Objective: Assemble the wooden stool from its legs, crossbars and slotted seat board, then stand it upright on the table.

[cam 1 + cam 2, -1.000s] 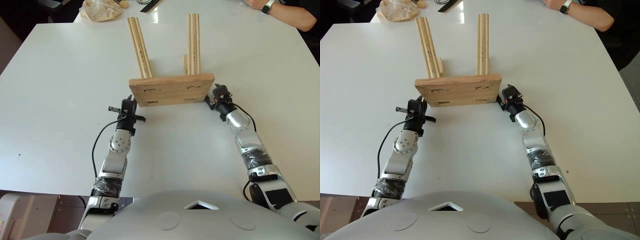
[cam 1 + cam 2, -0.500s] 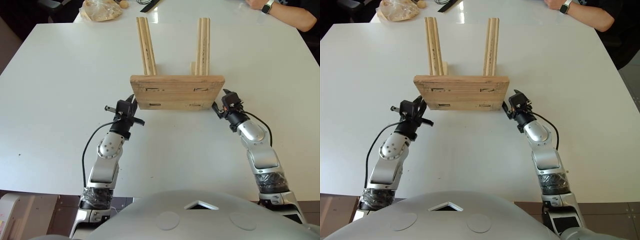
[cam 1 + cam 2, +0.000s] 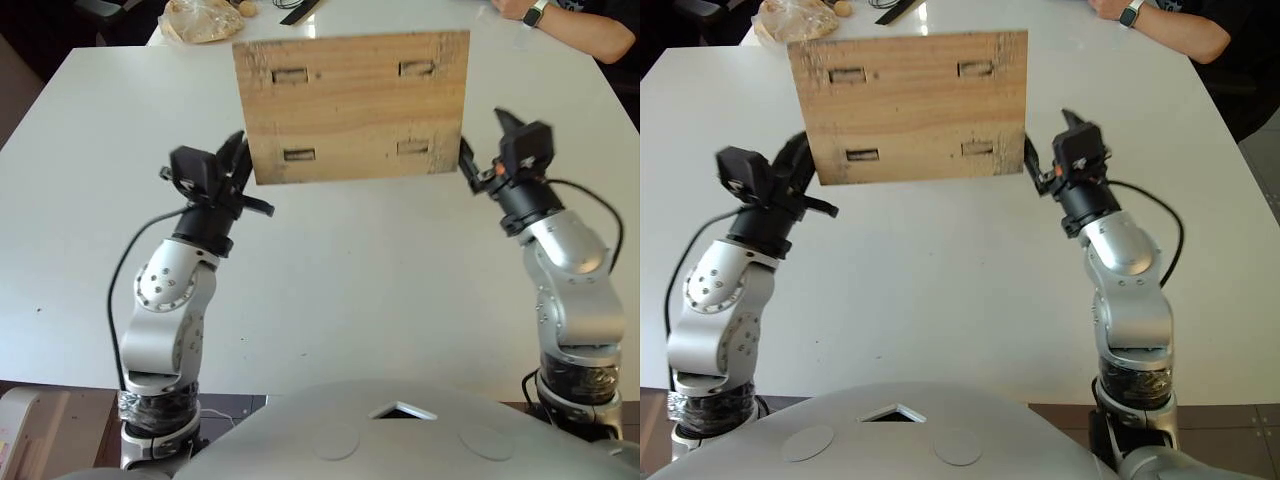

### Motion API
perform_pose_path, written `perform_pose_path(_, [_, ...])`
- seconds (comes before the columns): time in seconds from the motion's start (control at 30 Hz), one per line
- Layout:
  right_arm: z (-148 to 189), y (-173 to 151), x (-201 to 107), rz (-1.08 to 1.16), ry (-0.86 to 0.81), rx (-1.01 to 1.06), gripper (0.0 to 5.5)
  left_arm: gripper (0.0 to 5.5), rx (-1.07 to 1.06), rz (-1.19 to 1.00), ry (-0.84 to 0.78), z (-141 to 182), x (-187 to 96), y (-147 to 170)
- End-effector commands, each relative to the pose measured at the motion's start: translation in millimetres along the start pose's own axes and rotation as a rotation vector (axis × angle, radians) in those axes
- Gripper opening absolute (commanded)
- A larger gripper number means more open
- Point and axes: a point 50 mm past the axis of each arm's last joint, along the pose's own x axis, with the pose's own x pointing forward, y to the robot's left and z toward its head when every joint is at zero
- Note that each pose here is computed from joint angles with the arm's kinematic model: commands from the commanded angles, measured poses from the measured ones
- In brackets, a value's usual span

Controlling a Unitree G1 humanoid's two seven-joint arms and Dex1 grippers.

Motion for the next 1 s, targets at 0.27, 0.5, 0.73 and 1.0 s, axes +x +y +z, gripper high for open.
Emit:
perform_pose_path(0.27, [12,18,6,0.144,-0.062,0.082,3.02,0.54,-0.033,-0.176,0.115,-20,2,-3])
perform_pose_path(0.5, [12,26,5,0.162,-0.075,0.077,3.02,0.54,-0.028,-0.228,0.125,-33,-7,-21])
perform_pose_path(0.73, [6,28,3,0.151,-0.06,0.074,3.02,0.54,-0.006,-0.219,0.153,-42,-9,-14])
perform_pose_path(1.0, [-16,16,-2,0.105,0.002,0.041,3.02,0.54,0.057,-0.207,0.186,-53,-15,3])
